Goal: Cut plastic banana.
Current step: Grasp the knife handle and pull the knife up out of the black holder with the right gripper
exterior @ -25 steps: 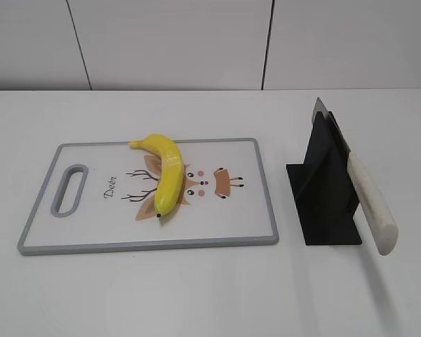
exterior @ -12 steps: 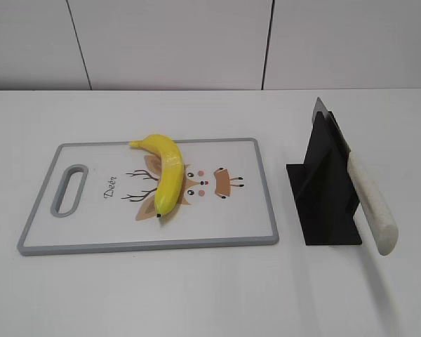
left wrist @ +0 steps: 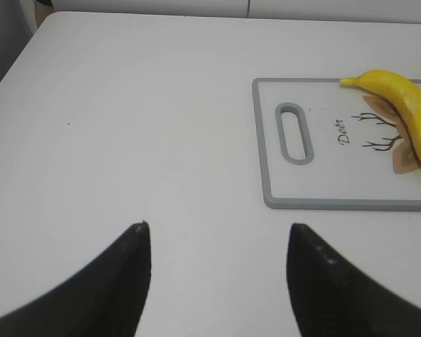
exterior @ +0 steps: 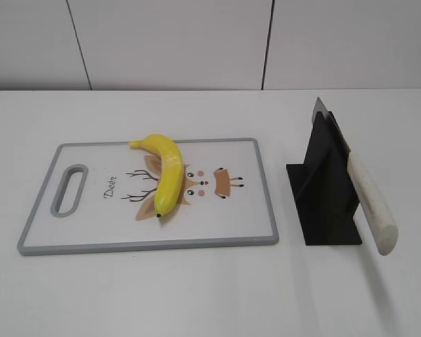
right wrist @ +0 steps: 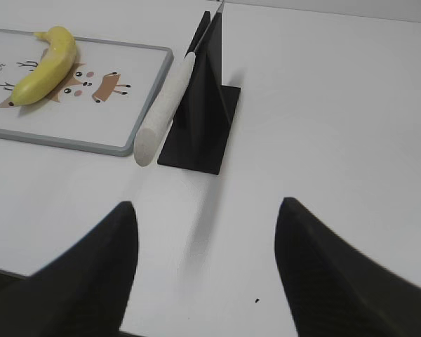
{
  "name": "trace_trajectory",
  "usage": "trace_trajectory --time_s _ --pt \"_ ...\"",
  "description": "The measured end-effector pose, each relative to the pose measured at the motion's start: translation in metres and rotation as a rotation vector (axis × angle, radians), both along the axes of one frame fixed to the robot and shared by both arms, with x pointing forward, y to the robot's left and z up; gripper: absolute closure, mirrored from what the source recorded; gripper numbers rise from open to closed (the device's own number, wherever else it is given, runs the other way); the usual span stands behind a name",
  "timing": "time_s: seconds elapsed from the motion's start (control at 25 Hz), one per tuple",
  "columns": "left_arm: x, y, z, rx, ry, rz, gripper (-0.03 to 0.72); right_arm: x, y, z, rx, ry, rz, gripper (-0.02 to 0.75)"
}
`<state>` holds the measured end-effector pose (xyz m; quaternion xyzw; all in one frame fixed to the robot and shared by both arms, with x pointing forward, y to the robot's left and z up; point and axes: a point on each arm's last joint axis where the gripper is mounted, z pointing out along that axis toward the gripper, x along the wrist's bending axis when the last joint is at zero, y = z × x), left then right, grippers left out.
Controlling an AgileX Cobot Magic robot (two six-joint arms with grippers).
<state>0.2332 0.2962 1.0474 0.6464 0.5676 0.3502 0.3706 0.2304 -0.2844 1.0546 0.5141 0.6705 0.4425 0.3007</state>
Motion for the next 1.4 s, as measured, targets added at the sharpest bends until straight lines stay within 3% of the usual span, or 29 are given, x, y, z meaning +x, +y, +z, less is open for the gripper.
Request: trace_trajectory --time_s 0.84,1.04,1.24,1.4 --pt "0.000 0.000 0.000 0.000 0.000 0.000 0.136 0.002 0.000 0.006 0.027 0.015 -0.014 0.249" --pt "0.000 0.000 0.000 0.000 0.000 0.000 0.178 0.018 0.005 0.021 0.025 0.177 0.002 0.146" --pt "0.000 0.000 0.000 0.000 0.000 0.000 0.195 0.045 0.013 0.042 0.049 0.313 0.030 0.125" --pt "0.000 0.000 0.000 0.000 0.000 0.000 0.118 0.067 0.017 0.051 0.058 0.394 0.030 0.125"
